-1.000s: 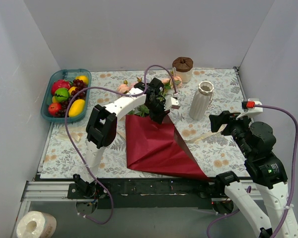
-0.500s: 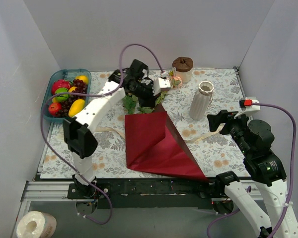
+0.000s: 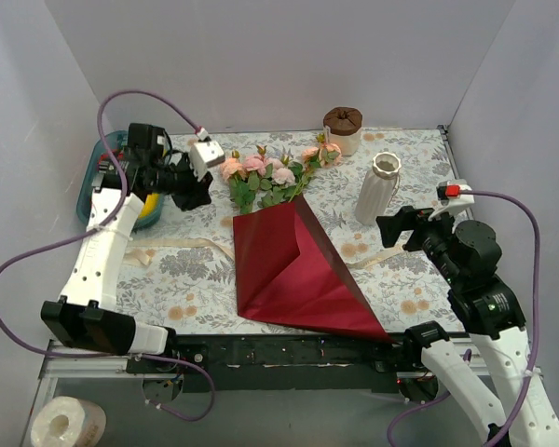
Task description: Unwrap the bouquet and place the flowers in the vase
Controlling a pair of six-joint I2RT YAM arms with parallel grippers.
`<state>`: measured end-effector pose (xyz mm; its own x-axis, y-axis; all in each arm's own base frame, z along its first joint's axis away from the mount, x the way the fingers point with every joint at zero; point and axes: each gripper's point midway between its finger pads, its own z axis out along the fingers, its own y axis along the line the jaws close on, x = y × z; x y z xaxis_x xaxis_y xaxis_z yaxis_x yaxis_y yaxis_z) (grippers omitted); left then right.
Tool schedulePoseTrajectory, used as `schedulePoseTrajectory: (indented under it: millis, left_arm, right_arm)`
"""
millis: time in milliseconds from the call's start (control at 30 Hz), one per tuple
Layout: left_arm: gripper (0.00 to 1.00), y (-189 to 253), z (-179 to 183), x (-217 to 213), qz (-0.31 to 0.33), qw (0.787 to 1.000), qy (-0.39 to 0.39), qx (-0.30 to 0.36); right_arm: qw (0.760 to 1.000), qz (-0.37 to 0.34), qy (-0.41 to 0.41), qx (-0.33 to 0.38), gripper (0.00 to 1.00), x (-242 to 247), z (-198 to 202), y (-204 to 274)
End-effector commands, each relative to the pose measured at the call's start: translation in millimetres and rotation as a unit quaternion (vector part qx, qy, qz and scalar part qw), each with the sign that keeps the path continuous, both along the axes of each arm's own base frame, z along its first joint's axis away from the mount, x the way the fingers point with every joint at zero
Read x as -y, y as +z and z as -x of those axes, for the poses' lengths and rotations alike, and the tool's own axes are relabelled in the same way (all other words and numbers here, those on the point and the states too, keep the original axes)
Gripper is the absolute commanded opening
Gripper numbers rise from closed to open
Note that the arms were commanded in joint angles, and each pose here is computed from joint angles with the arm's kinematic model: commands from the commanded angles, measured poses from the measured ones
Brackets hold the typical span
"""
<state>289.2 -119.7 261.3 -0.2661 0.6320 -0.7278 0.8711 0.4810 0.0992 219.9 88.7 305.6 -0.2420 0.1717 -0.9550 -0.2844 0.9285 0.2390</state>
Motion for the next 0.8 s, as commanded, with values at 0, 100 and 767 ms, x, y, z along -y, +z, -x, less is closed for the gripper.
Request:
schedulePoseTrajectory:
  millis: [0,100,767]
  left_arm:
    - [0.34,88,-2,42,0.106,0.993,-0.04,0.027]
    - [0.37,123,-7,76,0.134,0.989,-0.049,0.042]
    - [0.33,147,3,46,0.159,0.981,0.044,0.102]
  right_arm:
    - [0.999,-0.014,0.026,-0.024,0.83,-18,-16,-21]
    - [0.996,-0.019,0.048,-0.073,0.83,-41,-36,-68]
    - [0.974,0.051,0.212,-0.058,0.85,-284,-33,-81]
